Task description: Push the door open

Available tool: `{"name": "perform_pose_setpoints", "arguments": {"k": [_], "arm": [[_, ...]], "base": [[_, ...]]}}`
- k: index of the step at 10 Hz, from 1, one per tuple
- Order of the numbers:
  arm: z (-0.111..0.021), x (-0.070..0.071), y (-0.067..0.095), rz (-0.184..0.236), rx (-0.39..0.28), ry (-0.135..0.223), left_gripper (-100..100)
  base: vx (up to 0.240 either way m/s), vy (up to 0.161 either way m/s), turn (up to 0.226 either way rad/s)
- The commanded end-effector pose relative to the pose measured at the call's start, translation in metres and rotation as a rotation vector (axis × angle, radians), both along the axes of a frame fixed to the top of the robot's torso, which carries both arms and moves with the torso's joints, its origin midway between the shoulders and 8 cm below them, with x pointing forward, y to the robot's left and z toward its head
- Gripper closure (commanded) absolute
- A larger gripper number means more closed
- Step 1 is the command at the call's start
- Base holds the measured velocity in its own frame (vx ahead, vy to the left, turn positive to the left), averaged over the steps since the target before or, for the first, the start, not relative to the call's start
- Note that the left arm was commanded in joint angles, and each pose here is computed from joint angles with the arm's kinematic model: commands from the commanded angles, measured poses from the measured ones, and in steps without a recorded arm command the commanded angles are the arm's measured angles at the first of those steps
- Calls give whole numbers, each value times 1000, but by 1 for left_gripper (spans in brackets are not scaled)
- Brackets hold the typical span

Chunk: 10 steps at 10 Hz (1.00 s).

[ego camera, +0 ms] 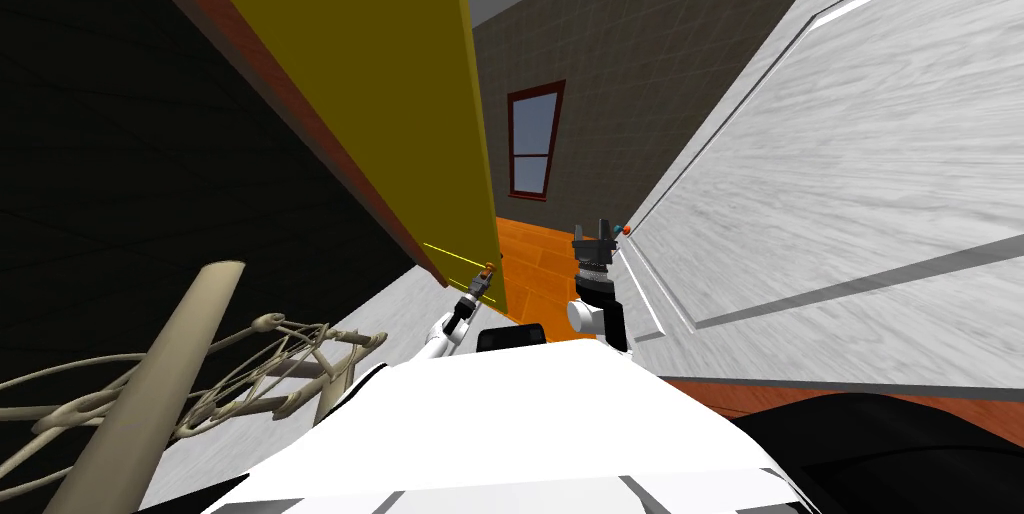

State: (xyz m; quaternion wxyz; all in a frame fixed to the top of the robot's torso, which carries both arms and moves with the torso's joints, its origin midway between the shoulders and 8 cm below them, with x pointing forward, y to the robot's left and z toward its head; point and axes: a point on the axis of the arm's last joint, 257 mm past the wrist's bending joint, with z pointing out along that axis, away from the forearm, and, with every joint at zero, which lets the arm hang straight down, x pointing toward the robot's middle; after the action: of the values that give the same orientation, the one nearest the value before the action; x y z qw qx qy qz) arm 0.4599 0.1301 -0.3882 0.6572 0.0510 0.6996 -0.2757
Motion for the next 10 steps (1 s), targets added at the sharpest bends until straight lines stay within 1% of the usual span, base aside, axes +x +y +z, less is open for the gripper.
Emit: {"name": "perform_pose_setpoints", "arguments": {"k": [1, 2, 4, 5, 7, 8, 9, 10], "arm": [[7, 6, 7, 22, -60, 10, 100], [7, 6, 7, 21, -68, 14, 100], [9, 9, 14, 47, -143, 41, 100], [9, 9, 14, 47, -151, 45, 100], [10, 12, 21, 71, -227, 71, 100], [10, 12, 21, 71, -235, 75, 100], [11, 14, 25, 85, -280, 89, 100], [11, 14, 25, 85, -282, 90, 100]], "base": [[37, -13, -61], [24, -9, -22], [25, -20, -57], [25, -11, -21], [32, -11, -61], [23, -9, -20], [24, -13, -42], [21, -15, -34]]}}
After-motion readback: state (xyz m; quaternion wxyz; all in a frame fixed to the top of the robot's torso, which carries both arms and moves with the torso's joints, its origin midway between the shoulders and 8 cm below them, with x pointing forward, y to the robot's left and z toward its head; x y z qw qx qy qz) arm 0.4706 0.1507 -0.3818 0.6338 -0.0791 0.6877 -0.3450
